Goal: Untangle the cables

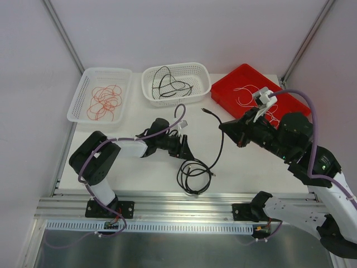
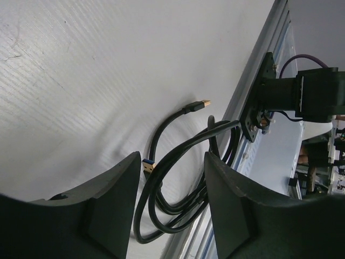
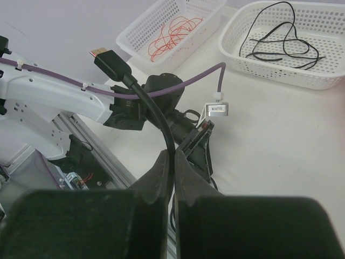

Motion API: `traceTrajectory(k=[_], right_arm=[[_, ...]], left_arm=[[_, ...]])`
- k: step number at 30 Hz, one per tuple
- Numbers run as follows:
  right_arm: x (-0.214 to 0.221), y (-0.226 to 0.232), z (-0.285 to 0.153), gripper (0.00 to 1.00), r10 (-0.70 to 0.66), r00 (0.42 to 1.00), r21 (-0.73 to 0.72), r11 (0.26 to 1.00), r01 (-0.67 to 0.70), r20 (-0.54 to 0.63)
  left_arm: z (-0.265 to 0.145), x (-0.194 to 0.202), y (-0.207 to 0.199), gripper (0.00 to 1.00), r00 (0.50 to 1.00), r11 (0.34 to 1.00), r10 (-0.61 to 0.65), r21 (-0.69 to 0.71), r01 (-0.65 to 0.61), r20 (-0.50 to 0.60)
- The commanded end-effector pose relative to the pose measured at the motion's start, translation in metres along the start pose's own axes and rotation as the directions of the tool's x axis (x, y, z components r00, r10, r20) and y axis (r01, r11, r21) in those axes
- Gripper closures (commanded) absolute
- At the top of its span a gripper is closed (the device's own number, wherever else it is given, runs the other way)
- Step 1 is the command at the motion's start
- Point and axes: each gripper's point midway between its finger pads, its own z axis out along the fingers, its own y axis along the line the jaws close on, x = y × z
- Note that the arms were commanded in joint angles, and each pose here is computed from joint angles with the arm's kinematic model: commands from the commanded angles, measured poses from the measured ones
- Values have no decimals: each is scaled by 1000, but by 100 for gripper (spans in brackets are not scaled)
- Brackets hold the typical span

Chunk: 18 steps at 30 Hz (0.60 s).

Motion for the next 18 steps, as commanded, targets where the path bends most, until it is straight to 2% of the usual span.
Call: traceTrajectory(k=[1,6,8,9,13,15,18], right_arm=[[-19,2,-3,99,-9,996,-4,1000,10,83],[-19,-4,-4,99,-13,996,27,1000,10,90],[-17,-7,-4,99,-11,996,39,999,8,88],[-17,-7,-4,99,-11,996,42,999,7,89],[-15,-10,-6,99,-8,996,51,999,4,91],[-12,-12,-7,99,-7,996,62,998,1,91],[-8,-20,-10,99,-8,996,97,995,-1,90]], left_arm=[[3,7,-10,50,999,997,23,75,-21,-27],[6,15,-12,62,998,995,19,94,-14,-55],[6,17,-11,72,998,995,18,97,-12,-61],[6,18,-11,80,998,995,17,101,-10,-65],[5,22,-10,96,997,995,14,101,-7,-73],[4,23,-9,100,997,995,16,98,-9,-72],[1,21,-12,100,998,995,30,96,-24,-59]])
